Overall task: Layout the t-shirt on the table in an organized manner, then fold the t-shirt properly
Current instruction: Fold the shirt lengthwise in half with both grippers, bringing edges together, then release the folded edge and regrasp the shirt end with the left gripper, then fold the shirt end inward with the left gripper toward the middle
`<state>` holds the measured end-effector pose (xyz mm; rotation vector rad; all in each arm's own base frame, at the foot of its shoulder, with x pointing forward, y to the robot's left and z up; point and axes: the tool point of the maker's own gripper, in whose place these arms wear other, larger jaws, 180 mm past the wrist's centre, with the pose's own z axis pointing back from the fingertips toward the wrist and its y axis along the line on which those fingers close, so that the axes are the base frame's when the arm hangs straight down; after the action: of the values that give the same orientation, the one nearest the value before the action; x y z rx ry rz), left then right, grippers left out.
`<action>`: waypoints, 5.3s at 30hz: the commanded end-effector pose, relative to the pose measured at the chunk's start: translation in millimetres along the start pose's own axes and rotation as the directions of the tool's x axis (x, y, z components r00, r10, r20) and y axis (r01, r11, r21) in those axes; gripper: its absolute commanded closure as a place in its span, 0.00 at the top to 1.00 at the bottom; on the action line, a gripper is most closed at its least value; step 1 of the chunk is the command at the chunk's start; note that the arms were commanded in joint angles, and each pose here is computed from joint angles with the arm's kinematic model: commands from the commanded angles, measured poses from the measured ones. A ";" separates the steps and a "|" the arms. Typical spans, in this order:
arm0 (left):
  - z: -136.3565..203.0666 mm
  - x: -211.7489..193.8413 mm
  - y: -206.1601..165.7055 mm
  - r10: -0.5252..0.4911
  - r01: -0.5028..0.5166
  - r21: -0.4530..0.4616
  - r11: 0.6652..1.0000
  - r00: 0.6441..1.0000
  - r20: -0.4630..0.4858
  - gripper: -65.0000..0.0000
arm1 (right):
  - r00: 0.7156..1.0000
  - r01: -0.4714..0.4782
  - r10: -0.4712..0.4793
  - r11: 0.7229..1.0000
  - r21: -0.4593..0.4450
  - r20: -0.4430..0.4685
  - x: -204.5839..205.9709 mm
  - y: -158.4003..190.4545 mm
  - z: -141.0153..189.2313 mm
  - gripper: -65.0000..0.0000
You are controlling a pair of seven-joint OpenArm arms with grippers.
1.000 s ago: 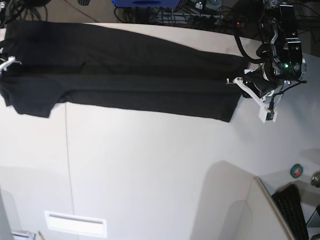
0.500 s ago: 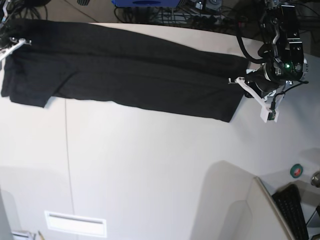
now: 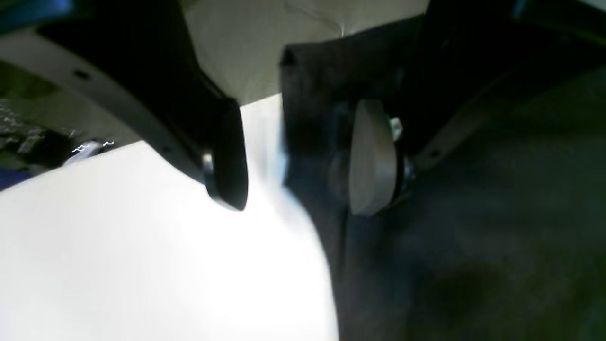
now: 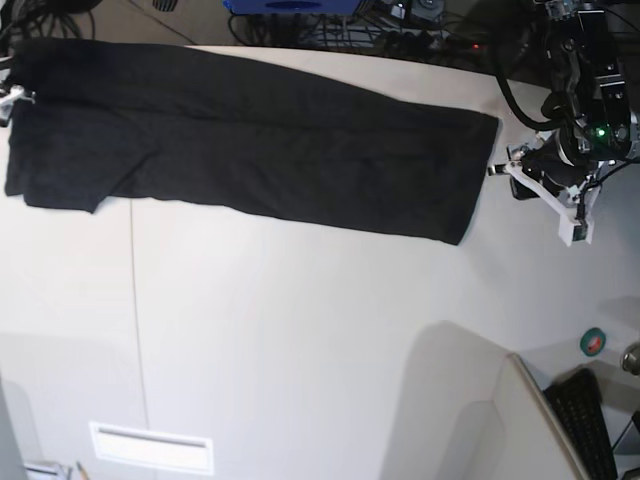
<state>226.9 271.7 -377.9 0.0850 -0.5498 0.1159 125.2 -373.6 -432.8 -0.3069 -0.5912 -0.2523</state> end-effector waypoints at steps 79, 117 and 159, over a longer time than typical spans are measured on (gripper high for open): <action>-129.3 0.2 -69.0 0.000 -0.034 -0.284 0.958 0.993 -0.118 0.60 | 0.967 0.014 -0.045 0.993 0.121 0.250 124.6 57.8 -24.1 0.00; -48.8 27.3 -206.7 -0.216 0.283 -0.360 0.889 0.953 0.214 0.00 | 0.966 0.006 -0.035 0.994 0.113 0.256 123.3 55.0 -19.5 0.00; -35.3 10.3 -264.9 -0.303 0.329 -0.458 0.826 0.944 0.133 0.70 | 0.964 0.009 -0.040 0.993 0.116 0.262 126.7 56.3 -19.8 0.00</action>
<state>279.7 26.0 -428.6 -0.2683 -0.5518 -0.3465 245.6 -340.0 -402.6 -0.2032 -0.8163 -0.2100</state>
